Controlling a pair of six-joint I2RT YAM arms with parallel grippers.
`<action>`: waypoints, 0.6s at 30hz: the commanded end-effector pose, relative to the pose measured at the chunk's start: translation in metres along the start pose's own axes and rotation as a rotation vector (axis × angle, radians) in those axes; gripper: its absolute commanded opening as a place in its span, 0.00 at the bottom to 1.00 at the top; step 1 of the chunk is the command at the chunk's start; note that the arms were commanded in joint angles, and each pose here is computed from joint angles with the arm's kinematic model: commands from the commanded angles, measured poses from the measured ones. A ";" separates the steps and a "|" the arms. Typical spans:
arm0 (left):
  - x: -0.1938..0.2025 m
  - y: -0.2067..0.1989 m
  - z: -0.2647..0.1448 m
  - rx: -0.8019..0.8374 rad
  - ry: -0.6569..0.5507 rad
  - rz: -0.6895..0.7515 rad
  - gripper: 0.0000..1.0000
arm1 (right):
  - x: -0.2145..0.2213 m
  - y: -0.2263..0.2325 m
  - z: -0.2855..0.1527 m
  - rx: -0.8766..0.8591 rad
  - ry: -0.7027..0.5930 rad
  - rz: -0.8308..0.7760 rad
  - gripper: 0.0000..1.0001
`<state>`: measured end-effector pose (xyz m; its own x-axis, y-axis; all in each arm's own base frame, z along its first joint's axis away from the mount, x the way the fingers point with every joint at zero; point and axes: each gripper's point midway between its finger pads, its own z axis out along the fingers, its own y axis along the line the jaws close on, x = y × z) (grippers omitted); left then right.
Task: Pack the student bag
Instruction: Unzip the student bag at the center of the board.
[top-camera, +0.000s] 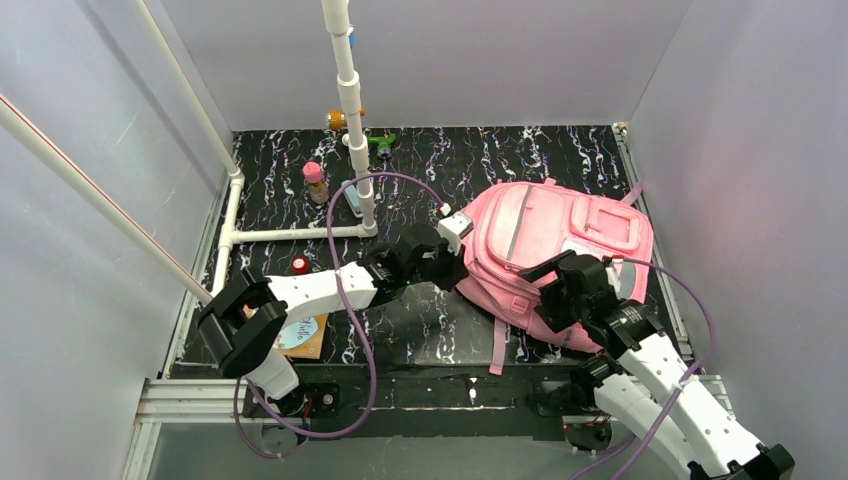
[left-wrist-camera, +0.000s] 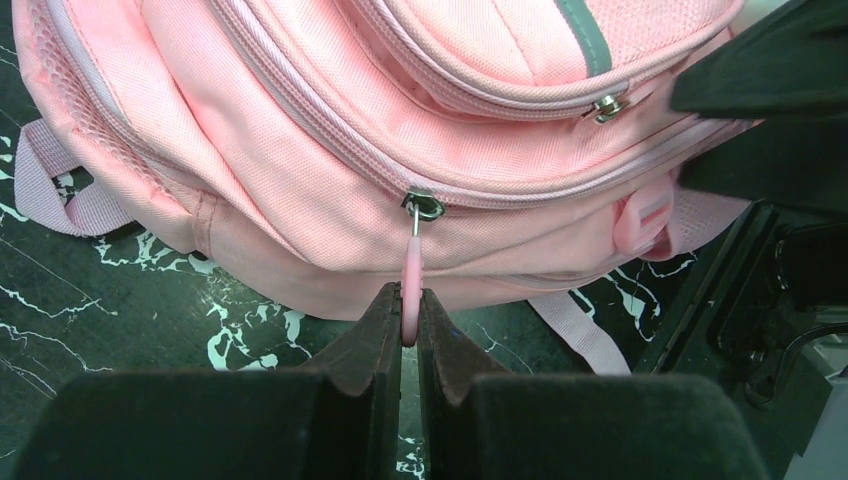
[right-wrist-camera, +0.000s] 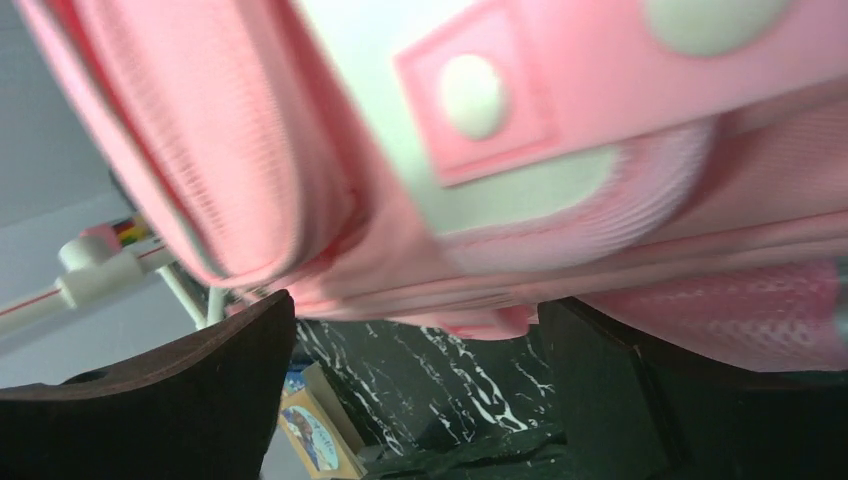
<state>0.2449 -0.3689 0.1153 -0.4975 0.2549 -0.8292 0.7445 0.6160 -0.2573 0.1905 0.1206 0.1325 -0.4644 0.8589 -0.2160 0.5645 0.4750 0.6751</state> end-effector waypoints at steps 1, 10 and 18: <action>-0.025 -0.002 -0.019 -0.009 -0.057 -0.006 0.00 | -0.006 -0.010 0.018 0.043 -0.056 0.122 0.98; -0.020 0.024 -0.025 -0.131 -0.030 -0.055 0.00 | -0.084 -0.047 0.032 0.305 -0.288 -0.248 0.84; -0.025 0.016 -0.013 -0.071 -0.008 -0.117 0.00 | -0.152 -0.044 0.053 0.337 -0.310 -0.466 0.37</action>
<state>0.2511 -0.3631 0.1304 -0.5475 0.2061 -0.8111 0.6934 0.6543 -0.3018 0.2595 0.0327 0.1024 -0.4593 0.7441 -0.4851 0.5895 0.6639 0.4602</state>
